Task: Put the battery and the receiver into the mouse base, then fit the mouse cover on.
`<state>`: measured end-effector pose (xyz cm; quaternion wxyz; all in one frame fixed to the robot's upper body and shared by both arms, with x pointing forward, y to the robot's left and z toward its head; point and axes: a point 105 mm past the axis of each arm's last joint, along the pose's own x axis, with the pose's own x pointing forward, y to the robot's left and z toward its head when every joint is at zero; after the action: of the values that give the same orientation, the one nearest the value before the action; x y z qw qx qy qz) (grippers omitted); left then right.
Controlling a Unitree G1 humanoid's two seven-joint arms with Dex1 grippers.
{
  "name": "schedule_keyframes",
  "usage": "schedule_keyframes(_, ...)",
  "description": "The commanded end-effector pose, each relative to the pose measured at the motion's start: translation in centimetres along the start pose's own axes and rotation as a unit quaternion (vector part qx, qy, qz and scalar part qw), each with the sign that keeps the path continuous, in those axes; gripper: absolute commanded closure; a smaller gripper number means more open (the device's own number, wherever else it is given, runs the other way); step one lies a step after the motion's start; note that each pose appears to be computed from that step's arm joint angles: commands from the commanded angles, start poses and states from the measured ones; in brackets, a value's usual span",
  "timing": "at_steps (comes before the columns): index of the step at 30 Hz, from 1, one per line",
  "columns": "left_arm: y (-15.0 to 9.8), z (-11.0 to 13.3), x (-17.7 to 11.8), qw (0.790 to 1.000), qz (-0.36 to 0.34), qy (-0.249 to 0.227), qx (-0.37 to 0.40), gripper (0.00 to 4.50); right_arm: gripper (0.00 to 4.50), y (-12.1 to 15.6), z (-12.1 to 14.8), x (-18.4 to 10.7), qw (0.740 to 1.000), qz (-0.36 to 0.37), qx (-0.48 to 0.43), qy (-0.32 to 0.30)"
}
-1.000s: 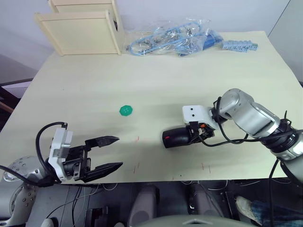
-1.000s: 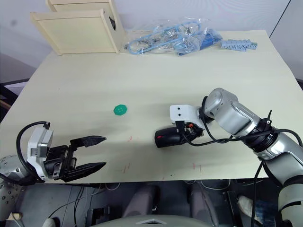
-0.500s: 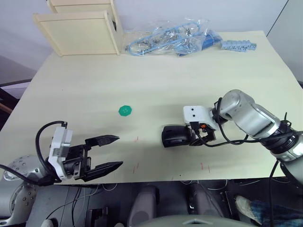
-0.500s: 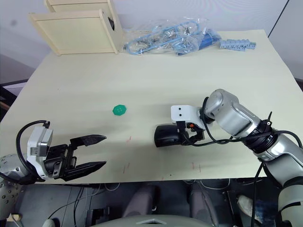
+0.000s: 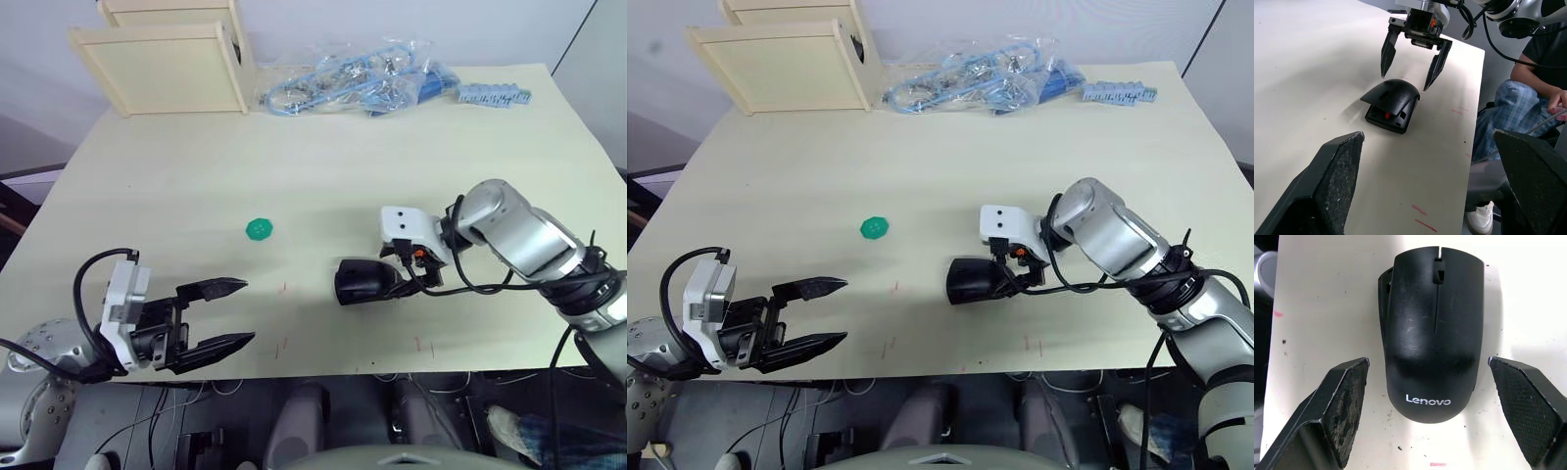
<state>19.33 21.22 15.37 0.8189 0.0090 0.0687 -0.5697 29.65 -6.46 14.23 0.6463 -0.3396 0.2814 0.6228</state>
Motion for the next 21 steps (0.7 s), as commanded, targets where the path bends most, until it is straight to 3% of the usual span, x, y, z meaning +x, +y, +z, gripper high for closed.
schedule_keyframes(1,-0.03,0.64,0.04,1.0,-0.006,-0.002,0.014,0.0,0.4,-0.07,0.96,-0.7,1.0,-0.011,-0.011,-0.021)
schedule_keyframes(21,0.07,0.74,0.15,1.0,-0.006,-0.005,0.017,0.0,0.4,0.51,0.11,-0.34,0.997,-0.04,0.042,-0.048)
